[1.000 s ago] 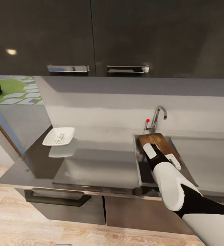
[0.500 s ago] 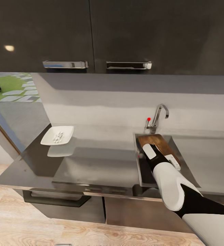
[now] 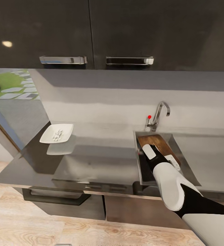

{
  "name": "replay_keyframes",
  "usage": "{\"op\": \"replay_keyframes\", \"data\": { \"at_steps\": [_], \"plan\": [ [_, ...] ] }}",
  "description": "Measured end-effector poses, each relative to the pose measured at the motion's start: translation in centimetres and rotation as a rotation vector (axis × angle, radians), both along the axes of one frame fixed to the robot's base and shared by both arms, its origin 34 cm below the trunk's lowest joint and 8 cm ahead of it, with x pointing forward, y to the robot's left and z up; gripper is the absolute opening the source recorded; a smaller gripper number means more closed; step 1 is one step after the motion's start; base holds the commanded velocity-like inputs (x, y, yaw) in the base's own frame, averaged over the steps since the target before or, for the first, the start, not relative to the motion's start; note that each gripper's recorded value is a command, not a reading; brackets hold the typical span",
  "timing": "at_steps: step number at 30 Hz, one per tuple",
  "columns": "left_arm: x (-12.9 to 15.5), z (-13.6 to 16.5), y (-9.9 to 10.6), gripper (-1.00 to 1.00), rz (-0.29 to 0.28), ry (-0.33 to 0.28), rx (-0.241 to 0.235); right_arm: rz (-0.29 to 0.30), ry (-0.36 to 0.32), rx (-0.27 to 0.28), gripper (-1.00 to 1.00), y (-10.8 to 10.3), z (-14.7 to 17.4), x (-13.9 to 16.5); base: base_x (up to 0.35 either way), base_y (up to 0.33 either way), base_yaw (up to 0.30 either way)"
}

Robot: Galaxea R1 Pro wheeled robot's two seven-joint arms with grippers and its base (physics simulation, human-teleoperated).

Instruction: In the kitchen, take the Vidalia onion out of the sink, dice it on the chopping board with the paring knife, put the diced onion into the bowl on the countertop, then place both the paring knife and the chopping board into the sink.

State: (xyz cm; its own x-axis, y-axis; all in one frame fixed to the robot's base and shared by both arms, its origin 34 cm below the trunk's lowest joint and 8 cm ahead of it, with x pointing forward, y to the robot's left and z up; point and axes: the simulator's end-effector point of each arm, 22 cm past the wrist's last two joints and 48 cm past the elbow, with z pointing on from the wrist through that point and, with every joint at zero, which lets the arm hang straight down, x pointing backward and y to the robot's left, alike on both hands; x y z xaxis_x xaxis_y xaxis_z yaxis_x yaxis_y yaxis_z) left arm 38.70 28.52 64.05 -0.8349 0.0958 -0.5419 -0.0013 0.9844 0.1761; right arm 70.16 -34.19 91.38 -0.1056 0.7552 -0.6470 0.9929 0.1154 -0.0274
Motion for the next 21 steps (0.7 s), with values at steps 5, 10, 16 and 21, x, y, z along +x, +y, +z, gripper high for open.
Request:
{"op": "replay_keyframes", "data": {
  "at_steps": [5, 10, 16, 21],
  "plan": [
    [-0.27, -0.20, 0.00, 1.00, 0.000, 0.007, 0.000, -0.002, 0.008, 0.000, -1.00, 0.00, -0.44, -0.11, 0.000, 0.000, 0.000],
    [-0.32, -0.24, -0.01, 1.00, 0.000, 0.009, 0.000, -0.008, 0.010, 0.000, -1.00, -0.06, -0.44, -0.19, 0.000, 0.000, 0.000],
    [-0.34, -0.23, 0.00, 1.00, 0.000, 0.009, 0.000, -0.012, 0.007, -0.001, -1.00, -0.18, -0.27, -0.17, 0.077, 0.000, 0.000],
    [-0.34, -0.23, -0.04, 1.00, -0.001, 0.009, -0.001, -0.014, 0.006, -0.001, -1.00, -0.19, -0.23, -0.17, 0.238, 0.000, 0.000]
  ]
}}
